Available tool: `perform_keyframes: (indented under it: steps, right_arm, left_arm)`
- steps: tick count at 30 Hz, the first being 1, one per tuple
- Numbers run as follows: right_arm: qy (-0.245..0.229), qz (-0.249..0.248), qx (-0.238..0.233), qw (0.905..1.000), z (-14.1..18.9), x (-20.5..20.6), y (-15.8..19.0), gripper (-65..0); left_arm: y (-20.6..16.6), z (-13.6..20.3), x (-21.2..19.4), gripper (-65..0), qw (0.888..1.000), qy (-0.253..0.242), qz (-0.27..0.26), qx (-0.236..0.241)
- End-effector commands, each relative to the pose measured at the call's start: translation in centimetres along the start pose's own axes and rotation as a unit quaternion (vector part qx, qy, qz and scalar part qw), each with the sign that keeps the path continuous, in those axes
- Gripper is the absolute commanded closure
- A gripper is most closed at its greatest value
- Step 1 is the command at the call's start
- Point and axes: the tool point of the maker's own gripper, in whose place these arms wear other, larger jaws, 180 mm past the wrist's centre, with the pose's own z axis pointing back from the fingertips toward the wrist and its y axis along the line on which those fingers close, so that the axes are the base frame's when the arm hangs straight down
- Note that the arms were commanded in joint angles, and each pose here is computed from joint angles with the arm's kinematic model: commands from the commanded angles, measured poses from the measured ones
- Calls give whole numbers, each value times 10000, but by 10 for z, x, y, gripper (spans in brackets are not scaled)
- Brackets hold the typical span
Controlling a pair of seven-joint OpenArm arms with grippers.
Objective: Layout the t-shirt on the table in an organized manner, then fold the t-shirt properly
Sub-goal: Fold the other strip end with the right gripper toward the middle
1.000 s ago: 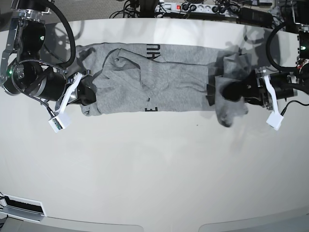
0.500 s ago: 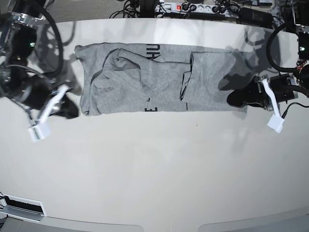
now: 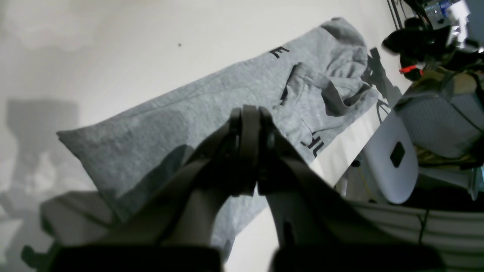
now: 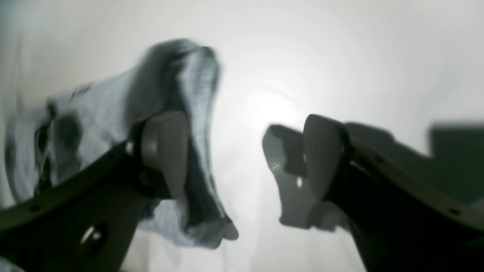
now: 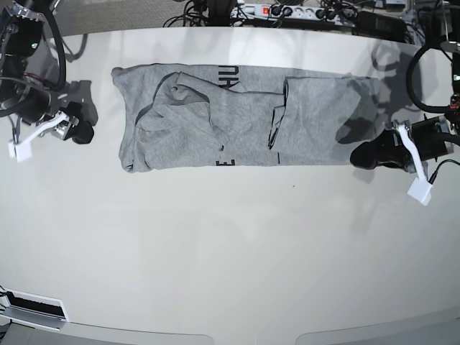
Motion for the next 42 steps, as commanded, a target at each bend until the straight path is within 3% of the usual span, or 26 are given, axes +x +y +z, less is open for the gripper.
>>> perform_keyframes:
  steps: [1,6,11,17,22,27,29,30,34,35,42]
  right_arm:
    - [-156,-45,149,9998,0,10,2,-491]
    - [177,-719,995,9923,-21,-12,16,-490]
    - [698,-749,1774,9788,-33,-35,46,-490]
    - [1338,-275,2166,9667,-51,-60,85,-490]
    - [1448,-69,2314,9620,-59,-64,102,-490]
    - [1303,-89,2307,9642,-60,-57,101,-480]
    - [1209,-115,2313,9653,-62,-54,102,-426]
    - [1189,-121,2316,9654,-62,-54,103,-367]
    - [1269,34,2237,9664,-71,-54,110,-40]
    - [1330,118,2193,9665,-74,-54,111,0]
    - [1551,1053,1877,9642,-56,-24,100,0]
  left_arm:
    - [1,10,17,0,9997,-181,-187,19]
    - [5,17,20,0,9995,-132,-258,97]
    - [5,17,20,0,9995,-121,-266,109]
    - [5,17,20,0,9995,-125,-264,105]
    - [6,17,19,0,9995,-99,-269,120]
    - [6,17,19,0,9995,-82,-281,141]
    - [6,17,19,0,9995,-88,-279,138]
    - [6,17,19,0,9995,-88,-279,138]
    - [7,17,19,0,9995,-86,-283,142]
    - [7,17,19,0,9995,-82,-283,144]
    - [12,25,19,0,9990,24,-364,261]
